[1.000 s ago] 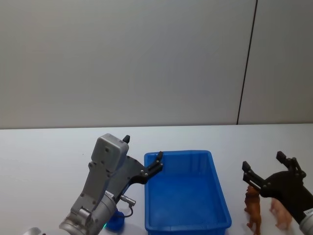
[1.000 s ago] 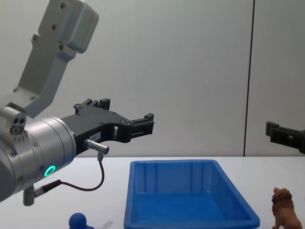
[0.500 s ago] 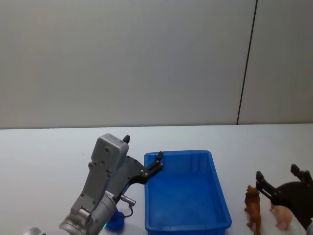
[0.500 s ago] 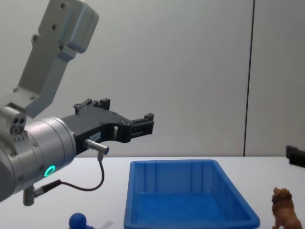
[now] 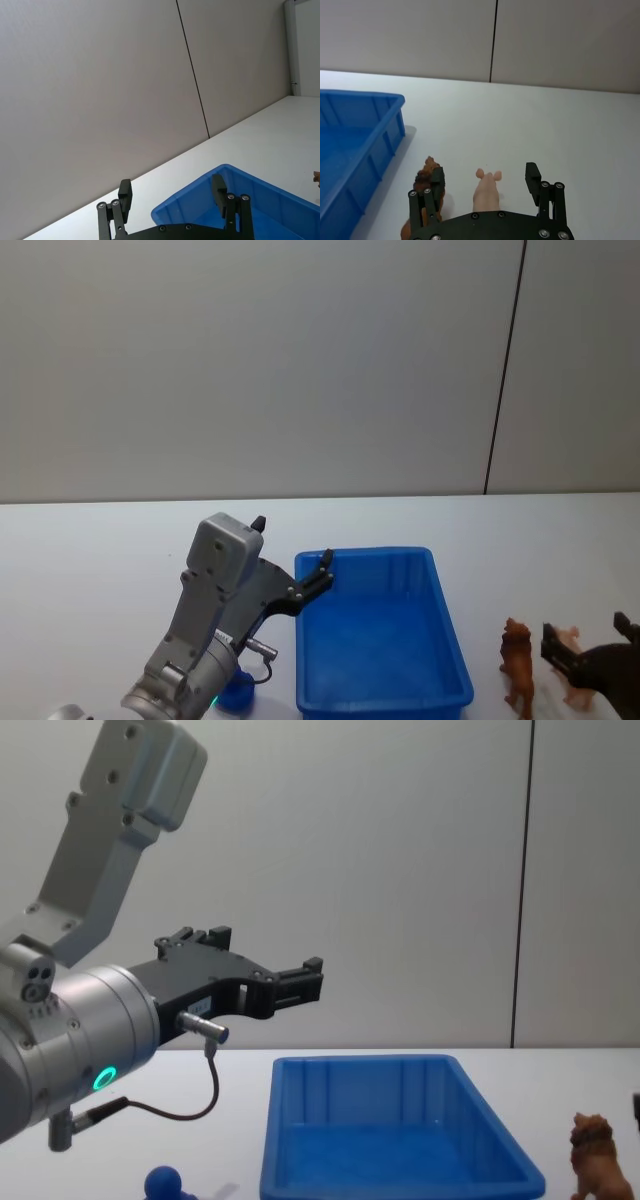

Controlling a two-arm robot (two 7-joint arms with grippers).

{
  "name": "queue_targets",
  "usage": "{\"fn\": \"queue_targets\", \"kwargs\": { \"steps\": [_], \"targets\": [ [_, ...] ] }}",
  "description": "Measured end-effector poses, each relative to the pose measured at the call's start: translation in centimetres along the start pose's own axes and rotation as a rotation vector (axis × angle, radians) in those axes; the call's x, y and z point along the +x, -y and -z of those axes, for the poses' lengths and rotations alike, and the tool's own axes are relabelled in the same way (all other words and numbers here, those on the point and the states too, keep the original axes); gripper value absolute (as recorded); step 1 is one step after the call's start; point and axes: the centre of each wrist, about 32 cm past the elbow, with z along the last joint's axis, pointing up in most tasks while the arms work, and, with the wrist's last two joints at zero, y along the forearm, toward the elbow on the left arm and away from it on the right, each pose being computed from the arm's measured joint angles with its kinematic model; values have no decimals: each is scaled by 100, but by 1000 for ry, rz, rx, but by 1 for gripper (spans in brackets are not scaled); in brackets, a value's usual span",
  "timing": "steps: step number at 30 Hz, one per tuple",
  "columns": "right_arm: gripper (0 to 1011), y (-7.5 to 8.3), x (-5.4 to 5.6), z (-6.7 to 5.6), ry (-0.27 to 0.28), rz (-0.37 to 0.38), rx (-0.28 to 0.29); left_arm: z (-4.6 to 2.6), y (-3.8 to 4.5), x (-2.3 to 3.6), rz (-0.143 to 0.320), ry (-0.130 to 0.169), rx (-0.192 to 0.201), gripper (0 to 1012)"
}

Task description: Pick up the two dolls from the table and place them into the box.

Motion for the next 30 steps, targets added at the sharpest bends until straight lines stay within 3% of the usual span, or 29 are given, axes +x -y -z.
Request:
{"fn": "queue_targets", "kwargs": {
  "steps": [14,23,30],
  "targets": [
    [976,-35,19,210,1,20,-83,0,0,0,0,0,0,1002],
    [759,-64,26,310,-4,19,-124,0,0,0,0,0,0,1001],
    [503,-72,28,348,-9,12,-133,0,0,0,0,0,0,1001]
  ]
}}
